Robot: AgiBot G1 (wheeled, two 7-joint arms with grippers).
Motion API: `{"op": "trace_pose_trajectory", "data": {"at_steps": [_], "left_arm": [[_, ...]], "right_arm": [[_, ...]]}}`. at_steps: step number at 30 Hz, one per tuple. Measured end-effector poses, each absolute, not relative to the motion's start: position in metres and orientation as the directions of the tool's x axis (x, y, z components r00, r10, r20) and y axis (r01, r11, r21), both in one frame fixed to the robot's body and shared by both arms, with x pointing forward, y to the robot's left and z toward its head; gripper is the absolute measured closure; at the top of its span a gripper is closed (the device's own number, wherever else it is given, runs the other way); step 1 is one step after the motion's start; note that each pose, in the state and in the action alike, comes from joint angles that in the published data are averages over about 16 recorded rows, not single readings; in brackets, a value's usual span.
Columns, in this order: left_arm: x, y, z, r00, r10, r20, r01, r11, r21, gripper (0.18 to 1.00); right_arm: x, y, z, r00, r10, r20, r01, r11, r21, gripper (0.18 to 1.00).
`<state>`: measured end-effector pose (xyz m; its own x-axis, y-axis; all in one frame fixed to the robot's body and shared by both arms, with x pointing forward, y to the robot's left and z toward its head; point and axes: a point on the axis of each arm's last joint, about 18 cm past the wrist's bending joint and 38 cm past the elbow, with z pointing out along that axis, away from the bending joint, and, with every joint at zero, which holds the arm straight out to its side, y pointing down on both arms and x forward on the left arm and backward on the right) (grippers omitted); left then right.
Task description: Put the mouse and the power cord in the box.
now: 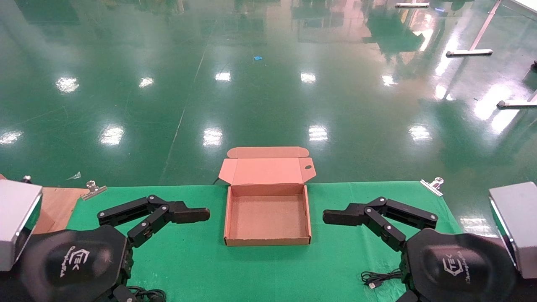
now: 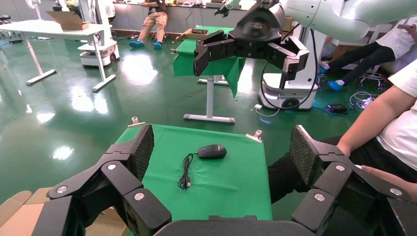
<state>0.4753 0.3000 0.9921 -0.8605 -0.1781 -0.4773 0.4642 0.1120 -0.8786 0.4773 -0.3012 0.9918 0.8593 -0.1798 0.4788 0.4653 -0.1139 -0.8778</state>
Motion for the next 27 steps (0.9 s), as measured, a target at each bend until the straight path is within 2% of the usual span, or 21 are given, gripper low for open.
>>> {"op": "trace_pose_trajectory", "data": {"at_steps": [27], "left_arm": [[0.4770, 0.3003, 0.9900, -0.861, -0.179, -0.476, 0.460, 0.124, -0.879, 0.184]], "right_arm": [[0.4780, -0.3014, 0.9911, 0.856, -0.180, 0.485, 0.469, -0.126, -0.874, 0.178]]}}
